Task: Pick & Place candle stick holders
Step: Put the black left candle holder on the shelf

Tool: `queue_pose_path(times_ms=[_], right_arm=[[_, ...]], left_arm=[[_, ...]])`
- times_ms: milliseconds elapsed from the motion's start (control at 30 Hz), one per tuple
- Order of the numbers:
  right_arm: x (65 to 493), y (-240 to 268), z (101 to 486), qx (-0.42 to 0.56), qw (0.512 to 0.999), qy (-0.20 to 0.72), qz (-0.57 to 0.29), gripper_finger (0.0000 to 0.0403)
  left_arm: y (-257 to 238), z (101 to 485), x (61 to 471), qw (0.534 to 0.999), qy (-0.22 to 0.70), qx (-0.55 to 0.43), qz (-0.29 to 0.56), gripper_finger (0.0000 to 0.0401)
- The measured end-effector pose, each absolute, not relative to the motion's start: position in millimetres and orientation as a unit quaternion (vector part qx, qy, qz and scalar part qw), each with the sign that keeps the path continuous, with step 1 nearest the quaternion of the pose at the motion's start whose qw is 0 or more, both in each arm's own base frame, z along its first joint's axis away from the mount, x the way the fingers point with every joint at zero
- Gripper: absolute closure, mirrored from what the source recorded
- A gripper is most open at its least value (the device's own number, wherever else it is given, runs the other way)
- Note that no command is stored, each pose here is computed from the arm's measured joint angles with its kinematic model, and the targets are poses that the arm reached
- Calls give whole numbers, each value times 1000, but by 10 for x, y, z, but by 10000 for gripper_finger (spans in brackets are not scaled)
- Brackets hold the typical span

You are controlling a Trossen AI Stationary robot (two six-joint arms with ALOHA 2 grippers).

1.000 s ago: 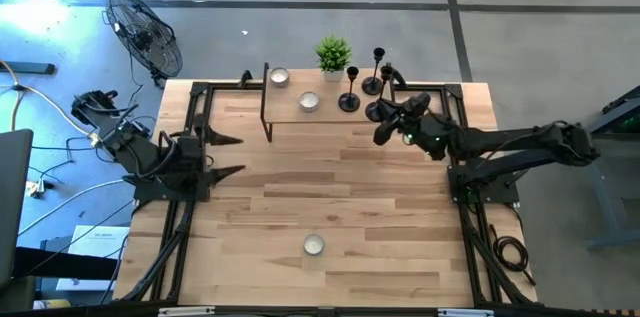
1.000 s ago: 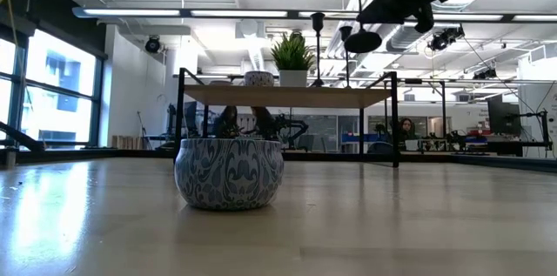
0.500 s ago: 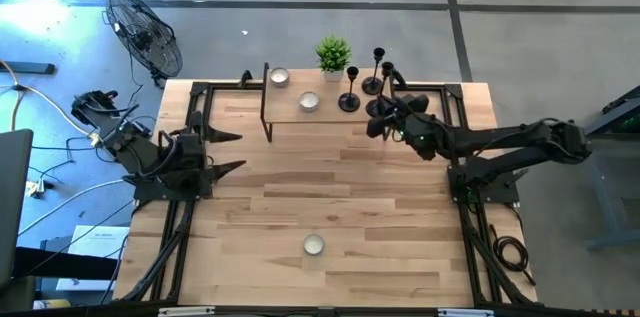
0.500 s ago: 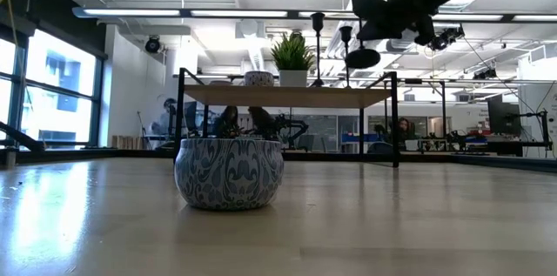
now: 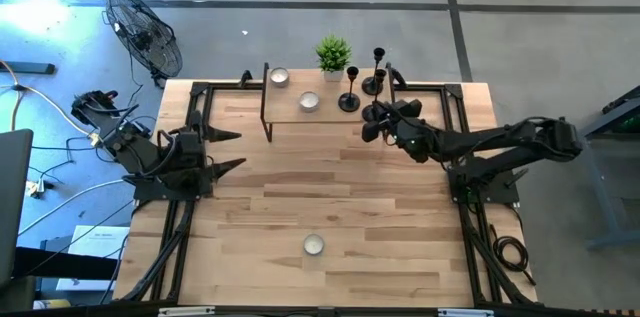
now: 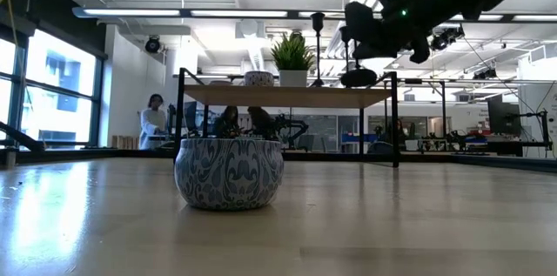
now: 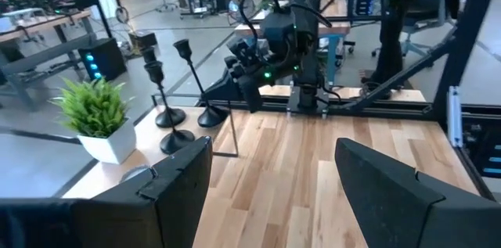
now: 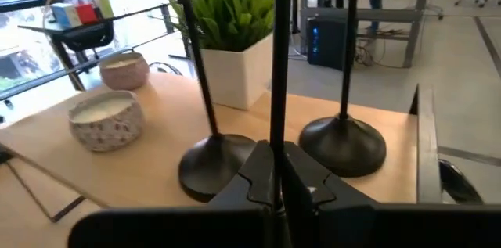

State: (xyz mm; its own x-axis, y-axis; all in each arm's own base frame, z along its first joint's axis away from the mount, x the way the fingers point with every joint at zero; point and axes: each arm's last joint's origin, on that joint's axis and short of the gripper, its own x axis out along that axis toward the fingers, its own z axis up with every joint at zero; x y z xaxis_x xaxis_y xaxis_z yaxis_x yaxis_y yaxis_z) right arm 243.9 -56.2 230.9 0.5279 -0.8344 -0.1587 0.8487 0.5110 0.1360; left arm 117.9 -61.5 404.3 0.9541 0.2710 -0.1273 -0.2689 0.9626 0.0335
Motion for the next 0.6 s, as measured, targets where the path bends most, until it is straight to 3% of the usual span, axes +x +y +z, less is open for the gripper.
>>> queue_pose_path(times_ms=[600], right_arm=[[2452, -751, 2226, 108, 861, 47, -496, 403]], left_arm=[[-631, 4030, 1210, 986, 67, 11, 153, 135]])
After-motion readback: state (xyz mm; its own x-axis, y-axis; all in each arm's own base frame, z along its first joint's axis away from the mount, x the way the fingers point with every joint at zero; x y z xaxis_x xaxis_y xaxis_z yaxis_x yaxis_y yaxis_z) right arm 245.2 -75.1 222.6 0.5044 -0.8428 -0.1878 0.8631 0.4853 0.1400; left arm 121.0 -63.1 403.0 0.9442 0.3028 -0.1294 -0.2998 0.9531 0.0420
